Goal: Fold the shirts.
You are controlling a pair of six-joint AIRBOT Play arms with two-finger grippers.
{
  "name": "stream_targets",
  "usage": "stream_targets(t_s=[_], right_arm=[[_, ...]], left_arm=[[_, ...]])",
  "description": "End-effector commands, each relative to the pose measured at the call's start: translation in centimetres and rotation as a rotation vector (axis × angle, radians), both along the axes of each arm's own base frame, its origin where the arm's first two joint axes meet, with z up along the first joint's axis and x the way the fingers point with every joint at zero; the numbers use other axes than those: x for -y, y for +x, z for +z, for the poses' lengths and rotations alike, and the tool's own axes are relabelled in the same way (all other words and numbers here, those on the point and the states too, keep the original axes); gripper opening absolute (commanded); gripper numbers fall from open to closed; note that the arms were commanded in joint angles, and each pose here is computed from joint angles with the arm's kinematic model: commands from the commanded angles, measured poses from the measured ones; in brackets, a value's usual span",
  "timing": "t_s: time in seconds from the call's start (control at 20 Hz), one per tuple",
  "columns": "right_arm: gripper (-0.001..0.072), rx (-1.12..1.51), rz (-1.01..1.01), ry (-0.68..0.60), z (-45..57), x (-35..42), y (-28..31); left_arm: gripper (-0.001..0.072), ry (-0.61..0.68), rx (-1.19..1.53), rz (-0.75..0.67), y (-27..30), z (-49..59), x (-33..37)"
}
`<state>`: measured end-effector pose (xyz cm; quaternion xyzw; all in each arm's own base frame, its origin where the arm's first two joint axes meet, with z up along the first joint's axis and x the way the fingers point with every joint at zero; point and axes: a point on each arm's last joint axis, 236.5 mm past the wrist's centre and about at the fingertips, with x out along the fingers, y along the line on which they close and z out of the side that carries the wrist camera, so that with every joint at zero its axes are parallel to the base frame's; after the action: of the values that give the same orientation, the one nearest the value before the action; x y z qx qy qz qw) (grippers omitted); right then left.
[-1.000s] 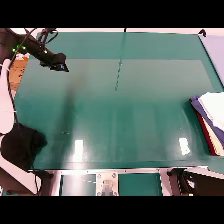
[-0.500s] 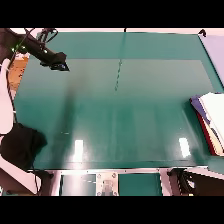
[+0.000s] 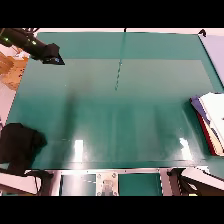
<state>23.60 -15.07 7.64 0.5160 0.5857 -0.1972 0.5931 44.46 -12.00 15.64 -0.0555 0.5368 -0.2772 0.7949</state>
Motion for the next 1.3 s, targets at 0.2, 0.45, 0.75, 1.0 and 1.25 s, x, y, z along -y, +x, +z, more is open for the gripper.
stream_targets(t_s=[0.2, 0.45, 0.75, 1.0, 1.25], right_arm=[[0.0018, 0.425, 0.412, -0.262, 1.9, -14.4, 7.1], [0.0018, 0.471, 0.642, -0.212, -2.5, -23.3, 4.8], [0.0018, 0.491, 0.743, -0.190, -2.6, -26.4, 3.9], [0.0019, 0.490, 0.743, -0.191, -2.6, -26.3, 3.9], [0.0019, 0.490, 0.742, -0.191, -2.6, -26.3, 3.9]], left_arm=[[0.0023, -0.013, -0.095, 0.040, -9.0, -3.0, 0.0], [0.0023, -0.046, -0.150, 0.139, -16.9, -8.2, 0.1], [0.0025, -0.037, -0.209, 0.142, -19.6, -10.6, -0.1], [0.0025, -0.039, -0.193, 0.150, -19.2, -10.6, -0.1], [0.0025, -0.039, -0.201, 0.147, -19.4, -10.6, -0.1]])
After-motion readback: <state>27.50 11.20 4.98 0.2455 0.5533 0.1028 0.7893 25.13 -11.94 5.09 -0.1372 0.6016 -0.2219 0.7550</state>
